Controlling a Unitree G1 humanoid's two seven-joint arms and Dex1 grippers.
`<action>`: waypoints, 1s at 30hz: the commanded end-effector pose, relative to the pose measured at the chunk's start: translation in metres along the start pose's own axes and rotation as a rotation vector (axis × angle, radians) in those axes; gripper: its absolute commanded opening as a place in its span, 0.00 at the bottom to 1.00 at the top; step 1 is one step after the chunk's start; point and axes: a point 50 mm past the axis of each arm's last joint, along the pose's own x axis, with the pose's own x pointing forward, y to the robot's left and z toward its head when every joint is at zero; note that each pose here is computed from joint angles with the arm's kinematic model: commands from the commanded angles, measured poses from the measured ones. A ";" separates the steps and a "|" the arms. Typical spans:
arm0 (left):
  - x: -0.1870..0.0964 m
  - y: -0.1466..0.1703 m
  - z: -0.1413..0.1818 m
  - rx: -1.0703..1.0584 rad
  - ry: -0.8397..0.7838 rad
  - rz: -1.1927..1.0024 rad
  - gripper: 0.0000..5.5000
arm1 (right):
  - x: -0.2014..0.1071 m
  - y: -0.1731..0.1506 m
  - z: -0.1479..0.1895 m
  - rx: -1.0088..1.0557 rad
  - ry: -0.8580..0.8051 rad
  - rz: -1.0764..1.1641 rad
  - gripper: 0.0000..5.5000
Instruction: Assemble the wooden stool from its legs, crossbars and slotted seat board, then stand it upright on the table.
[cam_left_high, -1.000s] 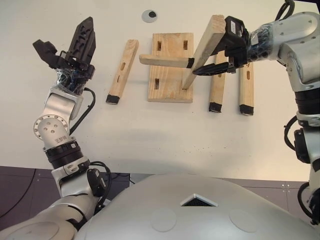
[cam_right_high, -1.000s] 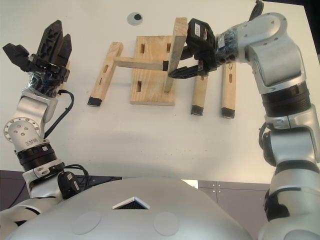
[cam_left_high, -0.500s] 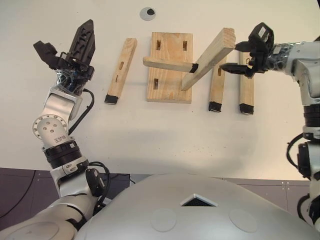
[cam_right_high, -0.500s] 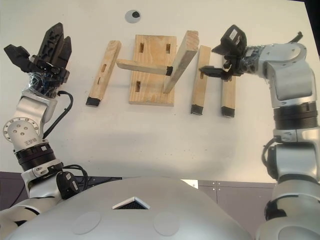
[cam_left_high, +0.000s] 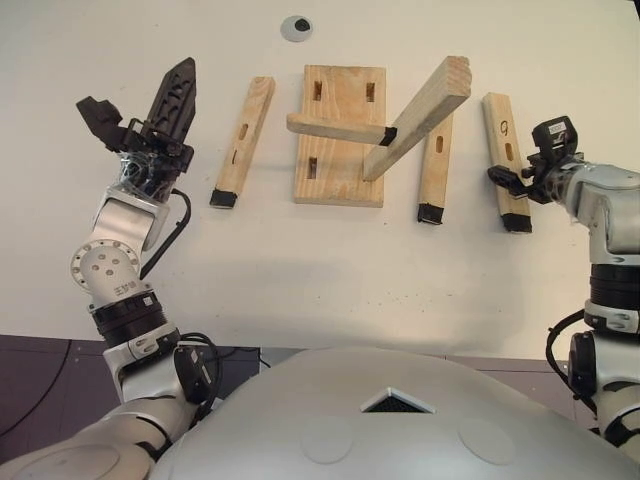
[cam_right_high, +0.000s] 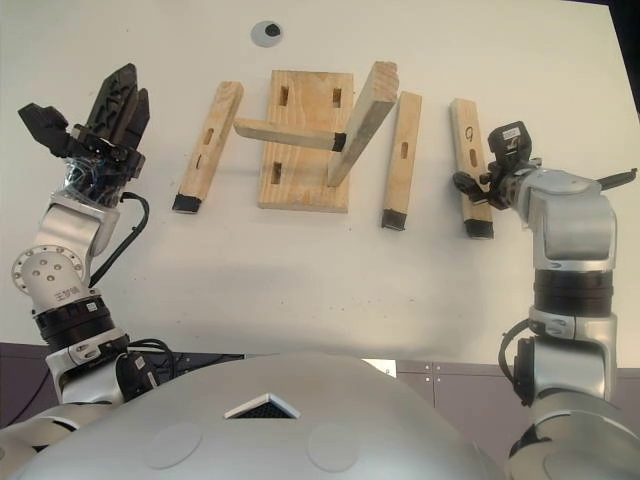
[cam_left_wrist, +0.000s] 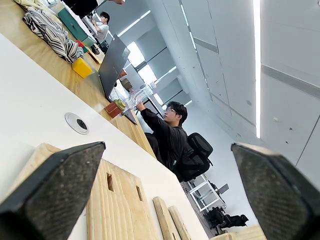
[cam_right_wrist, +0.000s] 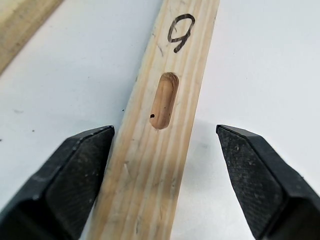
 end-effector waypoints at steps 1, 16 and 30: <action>-0.001 0.000 -0.002 0.008 0.004 0.019 0.84 | 0.004 0.005 -0.010 0.062 0.041 0.012 0.62; 0.025 -0.030 0.010 0.275 0.062 -0.025 0.84 | -0.004 -0.002 0.065 0.225 -0.370 0.065 0.38; 0.125 -0.145 -0.004 0.338 0.351 -0.703 0.84 | -0.114 0.045 0.174 -0.091 -0.989 1.125 0.38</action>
